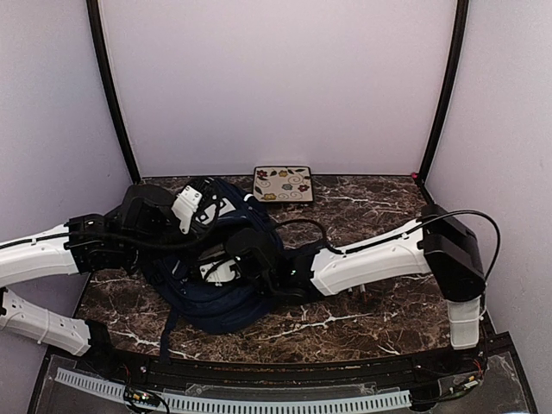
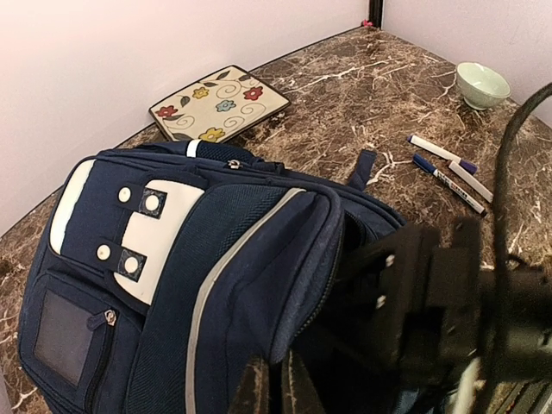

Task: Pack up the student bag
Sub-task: Place the pen in the upper front pocket of the bag, then pick up the pen from the center of the board.

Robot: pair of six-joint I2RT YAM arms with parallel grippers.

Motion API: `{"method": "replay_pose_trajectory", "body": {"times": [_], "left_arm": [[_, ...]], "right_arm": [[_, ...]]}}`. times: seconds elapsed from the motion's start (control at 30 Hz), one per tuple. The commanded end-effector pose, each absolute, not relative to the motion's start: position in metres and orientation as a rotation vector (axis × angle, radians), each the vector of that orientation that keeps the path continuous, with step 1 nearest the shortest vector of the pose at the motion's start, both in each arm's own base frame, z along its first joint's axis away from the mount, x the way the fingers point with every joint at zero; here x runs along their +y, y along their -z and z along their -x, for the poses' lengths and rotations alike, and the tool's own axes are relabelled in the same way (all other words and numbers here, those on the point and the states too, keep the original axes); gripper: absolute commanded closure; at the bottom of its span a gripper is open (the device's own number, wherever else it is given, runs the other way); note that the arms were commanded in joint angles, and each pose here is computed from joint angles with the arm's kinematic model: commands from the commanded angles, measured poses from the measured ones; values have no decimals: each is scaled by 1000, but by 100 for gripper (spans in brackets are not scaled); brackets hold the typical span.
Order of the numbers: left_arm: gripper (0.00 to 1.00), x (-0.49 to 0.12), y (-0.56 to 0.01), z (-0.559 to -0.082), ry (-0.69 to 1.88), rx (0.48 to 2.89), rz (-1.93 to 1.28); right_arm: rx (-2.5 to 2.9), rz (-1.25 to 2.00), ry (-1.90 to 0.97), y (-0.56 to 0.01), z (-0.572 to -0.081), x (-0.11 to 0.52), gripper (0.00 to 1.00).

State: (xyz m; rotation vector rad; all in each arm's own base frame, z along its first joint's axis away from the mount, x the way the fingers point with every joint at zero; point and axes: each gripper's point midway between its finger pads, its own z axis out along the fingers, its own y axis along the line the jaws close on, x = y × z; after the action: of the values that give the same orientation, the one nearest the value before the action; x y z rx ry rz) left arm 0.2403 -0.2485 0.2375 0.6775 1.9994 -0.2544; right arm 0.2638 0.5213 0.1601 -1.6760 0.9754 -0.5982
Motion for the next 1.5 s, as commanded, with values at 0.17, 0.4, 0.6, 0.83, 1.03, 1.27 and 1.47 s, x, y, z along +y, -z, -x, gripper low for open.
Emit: {"method": "replay_pose_trajectory", "body": {"times": [0.17,0.4,0.6,0.83,1.03,1.27,1.47], "left_arm": [[100,-256,-260,-245,318,1935,-606],[100,-260,-205,-246,243,2056,-667],[100,-259,-171,-241,211,2131,-724],[68,-266,-149,-244,189,2140,-762],[57,-282,-134,-242,171,2123,-829],[70,-278,-124,-245,-108,2106,-858],[92,-280,-156,-246,-71,2049,-810]], "right_arm": [[1161,1952,86,-157,-173,475,62],[1394,2054,-119,-139,-138,416,63],[1611,1985,-206,-117,-148,359,63],[1769,1762,-323,-132,-187,341,63],[1810,1678,-325,-138,-209,333,63],[1846,1612,-310,-141,-225,323,64],[2017,1498,-348,-136,-255,289,65]]}}
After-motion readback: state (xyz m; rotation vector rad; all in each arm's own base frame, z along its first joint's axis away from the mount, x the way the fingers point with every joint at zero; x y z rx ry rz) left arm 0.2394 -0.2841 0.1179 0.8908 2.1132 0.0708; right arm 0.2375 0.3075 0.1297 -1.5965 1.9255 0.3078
